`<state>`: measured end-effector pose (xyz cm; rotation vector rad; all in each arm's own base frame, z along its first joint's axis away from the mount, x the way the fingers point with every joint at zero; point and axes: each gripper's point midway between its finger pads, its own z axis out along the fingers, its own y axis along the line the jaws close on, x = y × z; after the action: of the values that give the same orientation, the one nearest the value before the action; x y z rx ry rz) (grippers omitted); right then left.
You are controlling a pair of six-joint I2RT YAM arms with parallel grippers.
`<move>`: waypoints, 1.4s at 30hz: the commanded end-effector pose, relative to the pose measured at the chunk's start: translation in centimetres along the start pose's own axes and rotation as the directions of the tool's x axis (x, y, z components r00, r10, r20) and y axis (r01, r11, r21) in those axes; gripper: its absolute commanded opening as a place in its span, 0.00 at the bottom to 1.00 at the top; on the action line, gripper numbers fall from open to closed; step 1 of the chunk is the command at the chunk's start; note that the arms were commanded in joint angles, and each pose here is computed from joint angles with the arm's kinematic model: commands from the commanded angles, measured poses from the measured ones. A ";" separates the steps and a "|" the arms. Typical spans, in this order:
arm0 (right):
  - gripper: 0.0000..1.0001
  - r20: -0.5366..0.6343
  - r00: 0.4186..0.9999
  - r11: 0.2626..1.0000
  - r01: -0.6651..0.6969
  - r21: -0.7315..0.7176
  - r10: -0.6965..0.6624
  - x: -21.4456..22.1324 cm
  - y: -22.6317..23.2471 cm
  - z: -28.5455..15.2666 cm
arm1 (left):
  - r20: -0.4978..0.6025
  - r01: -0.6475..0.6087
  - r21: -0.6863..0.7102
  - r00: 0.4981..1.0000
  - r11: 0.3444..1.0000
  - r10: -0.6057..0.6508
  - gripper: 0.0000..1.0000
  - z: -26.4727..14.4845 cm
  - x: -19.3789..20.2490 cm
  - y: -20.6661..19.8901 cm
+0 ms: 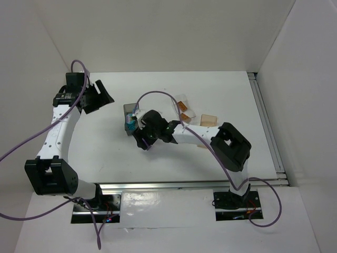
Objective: Sort the legos into containers by color
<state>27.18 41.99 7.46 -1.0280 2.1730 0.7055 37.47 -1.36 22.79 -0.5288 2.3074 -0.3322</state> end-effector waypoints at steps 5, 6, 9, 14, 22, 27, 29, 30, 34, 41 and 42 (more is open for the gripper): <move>0.61 0.048 0.998 0.989 0.030 0.148 -0.037 -2.3 -1.5 0.2 | 0.008 -0.018 0.023 1.000 1.000 0.018 0.83 0.3 -0.3 -0.3; 0.59 0.048 0.998 0.989 0.030 0.148 -0.037 -2.3 -1.5 0.2 | 0.008 -0.018 0.023 1.000 1.000 0.018 0.83 0.3 -0.3 -0.3; 0.61 0.037 0.999 0.987 0.030 0.158 -0.036 -2.1 -1.7 0.3 | 0.008 -0.018 0.023 1.000 1.000 0.018 0.83 0.3 -0.3 -0.3; 0.64 0.001 1.000 0.988 0.030 0.153 -0.031 -1.0 -1.8 1.3 | 0.000 -0.026 0.019 1.000 0.999 0.026 0.83 0.5 0.1 0.0; 0.59 -0.020 0.999 0.987 0.030 0.155 -0.027 -0.2 -2.0 1.9 | 0.000 -0.026 0.019 1.000 0.999 0.026 0.83 0.5 0.1 0.0; 0.27 0.017 1.000 0.985 0.008 0.174 -0.011 -1.4 -2.0 0.6 | -0.008 -0.036 0.047 0.999 0.998 0.036 0.83 0.6 0.3 -0.4; 0.20 0.040 0.999 0.988 -0.001 0.156 -0.005 -2.3 -1.4 -0.7 | -0.001 -0.050 0.099 0.999 0.994 0.050 0.87 0.8 0.2 -1.3; 0.19 0.081 0.997 0.991 -0.020 0.129 0.010 -3.1 -1.0 -2.7 | 0.020 -0.076 0.157 0.997 0.985 0.074 0.88 0.4 -0.2 -2.3; 0.18 0.251 0.958 0.989 -0.123 -0.087 0.141 -6.0 -1.4 -9.8 | 0.014 -0.192 0.531 0.976 0.826 0.218 0.88 -1.5 2.0 -8.7; 0.13 0.359 0.890 0.897 -0.110 -0.428 0.281 -7.1 -0.4 -18.8 | 0.002 -0.171 0.899 0.922 0.403 0.387 0.89 -5.6 7.3 -14.6; 0.13 0.366 0.883 0.882 -0.102 -0.460 0.293 -7.2 -0.2 -19.5 | -0.008 -0.155 0.922 0.909 0.356 0.417 0.89 -6.0 8.8 -15.3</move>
<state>29.08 31.07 23.47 -0.6446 1.8820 1.1165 34.94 -14.53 25.24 0.1987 2.1413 -1.1531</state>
